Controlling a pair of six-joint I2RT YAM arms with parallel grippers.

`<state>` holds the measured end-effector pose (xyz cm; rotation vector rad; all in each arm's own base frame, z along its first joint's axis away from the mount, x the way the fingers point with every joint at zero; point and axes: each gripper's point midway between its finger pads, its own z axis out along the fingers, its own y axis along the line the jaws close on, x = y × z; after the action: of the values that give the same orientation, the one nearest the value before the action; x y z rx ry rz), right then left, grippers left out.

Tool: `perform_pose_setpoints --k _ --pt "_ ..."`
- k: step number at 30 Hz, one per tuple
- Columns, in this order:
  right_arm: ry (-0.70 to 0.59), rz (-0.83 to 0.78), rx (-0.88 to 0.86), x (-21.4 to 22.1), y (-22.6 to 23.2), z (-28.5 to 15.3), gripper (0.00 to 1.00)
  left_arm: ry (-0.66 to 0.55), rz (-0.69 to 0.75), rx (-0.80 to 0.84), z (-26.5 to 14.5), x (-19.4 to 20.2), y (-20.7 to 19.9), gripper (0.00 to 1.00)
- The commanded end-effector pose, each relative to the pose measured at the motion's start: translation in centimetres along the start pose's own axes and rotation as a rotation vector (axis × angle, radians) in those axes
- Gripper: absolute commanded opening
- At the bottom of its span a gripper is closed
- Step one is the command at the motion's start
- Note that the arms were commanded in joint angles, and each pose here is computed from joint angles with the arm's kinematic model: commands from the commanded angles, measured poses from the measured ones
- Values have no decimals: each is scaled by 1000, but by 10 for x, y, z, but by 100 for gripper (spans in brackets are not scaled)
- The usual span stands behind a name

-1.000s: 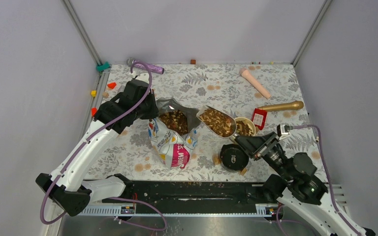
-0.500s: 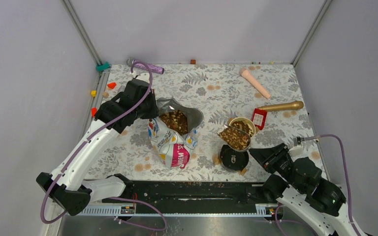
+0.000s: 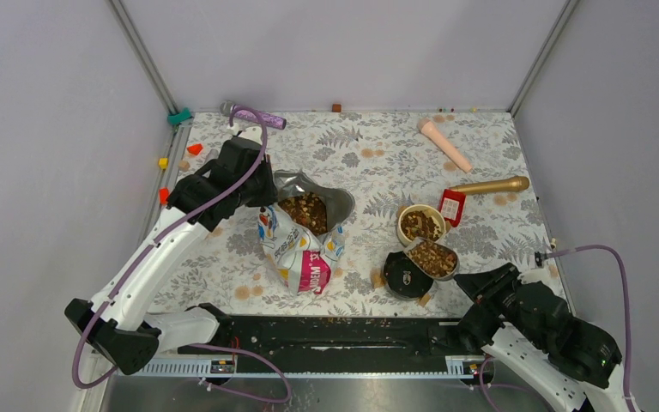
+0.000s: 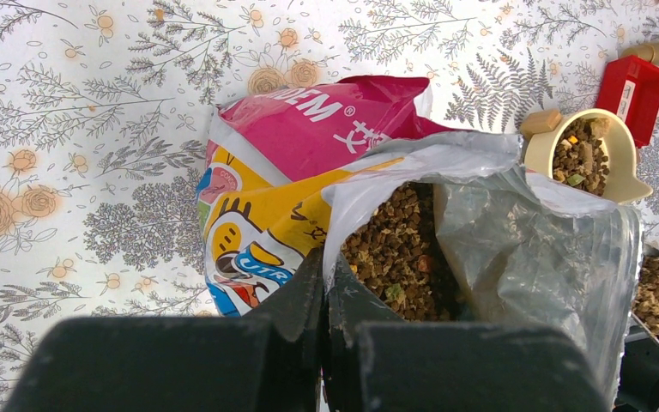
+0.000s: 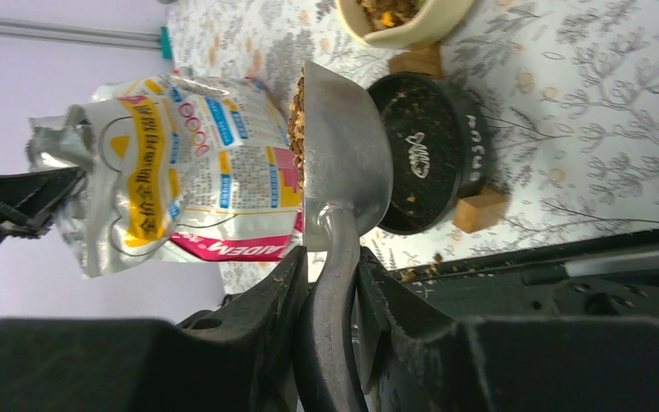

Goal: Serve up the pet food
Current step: Pour the pet food into the pet food bowl.

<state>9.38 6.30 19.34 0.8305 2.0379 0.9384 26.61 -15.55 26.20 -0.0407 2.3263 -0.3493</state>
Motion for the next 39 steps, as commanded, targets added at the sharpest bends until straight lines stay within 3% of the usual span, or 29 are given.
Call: perform_pose_setpoints --k 1,13,24,39 --pt "-63 106 -118 -17 -6 -24 0 -9 5 14 6 -5 -4 0" --pt "27 31 37 7 -22 -5 0 -10 5 9 5 -5 -3 0" --pt "66 -12 77 16 -23 4 0 -16 5 9 4 -6 -3 0" --pt "145 -225 219 23 -19 12 0 -15 5 9 4 -6 -3 0"
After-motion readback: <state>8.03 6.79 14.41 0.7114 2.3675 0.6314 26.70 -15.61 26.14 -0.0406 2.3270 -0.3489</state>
